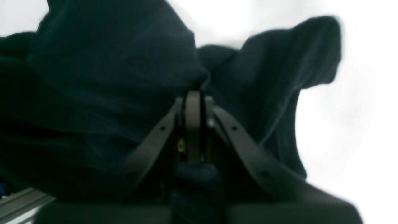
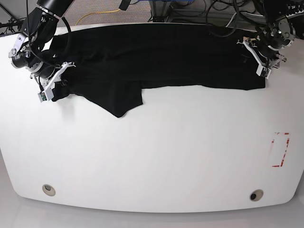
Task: Fold the T-shirt properly
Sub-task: 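Release the folded edge and reposition the right gripper on the shirt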
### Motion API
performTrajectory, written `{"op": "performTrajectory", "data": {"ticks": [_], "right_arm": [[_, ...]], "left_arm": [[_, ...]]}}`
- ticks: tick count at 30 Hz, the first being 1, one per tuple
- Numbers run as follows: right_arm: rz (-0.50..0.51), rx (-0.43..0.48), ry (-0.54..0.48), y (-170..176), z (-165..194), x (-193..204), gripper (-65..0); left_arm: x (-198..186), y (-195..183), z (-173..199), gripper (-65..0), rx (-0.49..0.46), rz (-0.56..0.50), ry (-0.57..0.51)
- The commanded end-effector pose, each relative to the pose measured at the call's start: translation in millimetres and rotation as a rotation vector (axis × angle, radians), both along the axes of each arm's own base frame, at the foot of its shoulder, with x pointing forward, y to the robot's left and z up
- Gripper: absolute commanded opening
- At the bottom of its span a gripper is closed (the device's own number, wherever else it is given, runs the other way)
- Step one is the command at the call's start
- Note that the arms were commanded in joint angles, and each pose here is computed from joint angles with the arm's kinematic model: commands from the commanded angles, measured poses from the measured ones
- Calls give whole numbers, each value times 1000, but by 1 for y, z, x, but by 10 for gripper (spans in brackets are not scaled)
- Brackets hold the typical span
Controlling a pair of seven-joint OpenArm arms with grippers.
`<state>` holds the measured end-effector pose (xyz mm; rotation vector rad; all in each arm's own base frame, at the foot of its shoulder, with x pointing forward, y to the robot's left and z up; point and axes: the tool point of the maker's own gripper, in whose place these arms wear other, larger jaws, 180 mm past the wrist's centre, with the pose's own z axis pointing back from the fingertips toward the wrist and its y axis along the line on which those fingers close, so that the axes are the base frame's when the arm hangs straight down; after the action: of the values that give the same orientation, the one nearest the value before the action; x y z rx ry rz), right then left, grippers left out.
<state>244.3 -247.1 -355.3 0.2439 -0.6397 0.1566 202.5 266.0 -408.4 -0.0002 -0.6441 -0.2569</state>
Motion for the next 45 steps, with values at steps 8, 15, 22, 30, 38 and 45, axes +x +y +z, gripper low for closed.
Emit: {"op": "performTrajectory", "data": {"ticks": [8, 15, 22, 30, 38, 45], "right_arm": [[12, 21, -92, -2, 31, -17, -650], [-14, 27, -49, -8, 30, -55, -650], [-69, 5, -1, -24, 23, -78, -650], [-108, 50, 59, -32, 4, -86, -614], [-85, 39, 17, -34, 19, -82, -236], [-30, 146, -150, -10, 62, -71, -205]], "left_arm": [[-1, 11, -6, -258, 36, 7, 41], [-3, 11, -10, -258, 29, 11, 53], [2, 12, -9, -258, 27, 16, 43], [4, 17, -6, -258, 41, 11, 39], [5, 18, -4, -258, 44, 12, 32], [4, 19, -5, -258, 44, 16, 35]]}}
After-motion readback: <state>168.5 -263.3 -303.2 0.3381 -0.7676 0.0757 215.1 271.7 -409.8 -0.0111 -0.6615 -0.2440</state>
